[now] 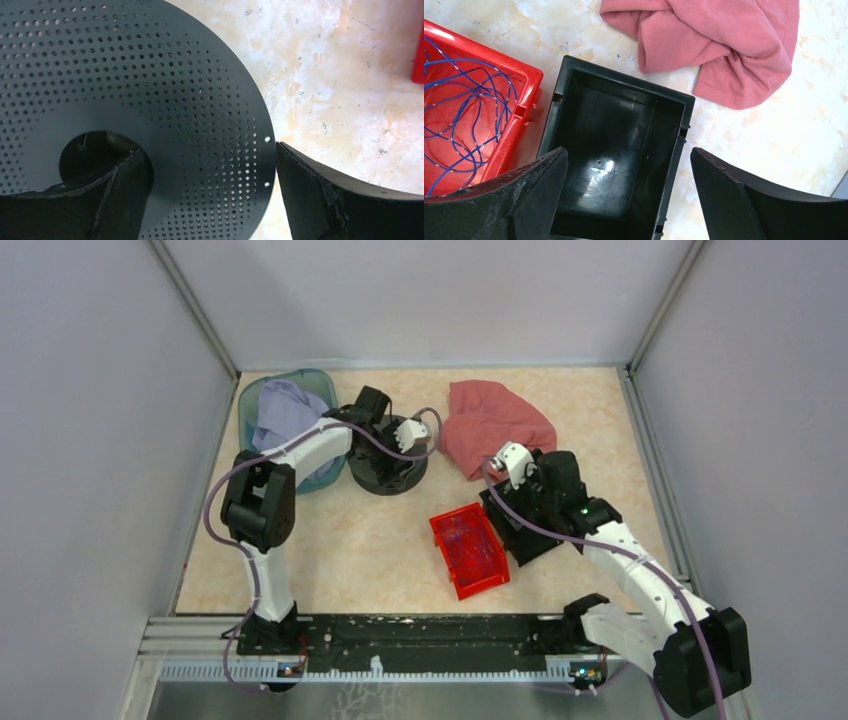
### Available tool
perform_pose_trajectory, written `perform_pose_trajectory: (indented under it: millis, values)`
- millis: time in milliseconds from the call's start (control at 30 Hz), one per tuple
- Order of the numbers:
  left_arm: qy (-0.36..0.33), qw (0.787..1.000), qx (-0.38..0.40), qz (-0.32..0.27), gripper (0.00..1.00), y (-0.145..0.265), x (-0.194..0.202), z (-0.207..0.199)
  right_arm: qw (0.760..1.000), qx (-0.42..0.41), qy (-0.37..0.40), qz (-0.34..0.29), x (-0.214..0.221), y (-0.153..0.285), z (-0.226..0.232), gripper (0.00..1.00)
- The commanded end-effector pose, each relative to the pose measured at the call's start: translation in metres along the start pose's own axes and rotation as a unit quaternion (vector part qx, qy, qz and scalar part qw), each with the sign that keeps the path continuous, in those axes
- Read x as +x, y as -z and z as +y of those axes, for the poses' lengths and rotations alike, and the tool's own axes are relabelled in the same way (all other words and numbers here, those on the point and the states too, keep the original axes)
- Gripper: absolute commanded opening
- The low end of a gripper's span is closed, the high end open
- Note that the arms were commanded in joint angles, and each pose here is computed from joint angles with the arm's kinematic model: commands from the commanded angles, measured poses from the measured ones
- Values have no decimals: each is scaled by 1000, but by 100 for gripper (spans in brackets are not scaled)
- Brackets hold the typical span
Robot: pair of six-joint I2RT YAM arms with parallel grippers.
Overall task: Wrap the cables
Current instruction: Move the cable reel to the center of the board.
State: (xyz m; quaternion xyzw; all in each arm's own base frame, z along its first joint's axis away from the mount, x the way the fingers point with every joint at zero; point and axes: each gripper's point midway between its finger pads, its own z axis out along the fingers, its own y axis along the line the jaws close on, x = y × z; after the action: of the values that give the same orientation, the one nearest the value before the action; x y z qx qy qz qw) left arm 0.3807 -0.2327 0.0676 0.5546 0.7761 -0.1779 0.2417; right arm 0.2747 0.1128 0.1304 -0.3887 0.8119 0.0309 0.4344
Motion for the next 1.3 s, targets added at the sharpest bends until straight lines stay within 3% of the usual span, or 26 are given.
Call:
perform_pose_trajectory:
  millis: [0, 233, 467, 800, 1033, 1267]
  values:
    - [-31, 999, -11, 27, 89, -6, 8, -20, 999, 16, 11, -28, -14, 3, -6, 92]
    - [-57, 998, 10, 39, 63, 2, 14, -63, 999, 20, 11, -30, -15, 4, -7, 92]
    - [-53, 997, 8, 57, 51, 20, 37, -94, 999, 20, 10, -28, -14, 3, -7, 92]
    - [-85, 995, 44, 24, 51, 44, 71, -145, 998, -27, -3, -50, -34, 6, 5, 92]
    - [-109, 992, 54, -15, 51, 42, 66, -163, 993, -93, -40, -57, -53, 6, 23, 91]
    - [-127, 991, 42, 8, 61, 32, 76, -168, 991, -107, -54, -65, -57, 4, 33, 86]
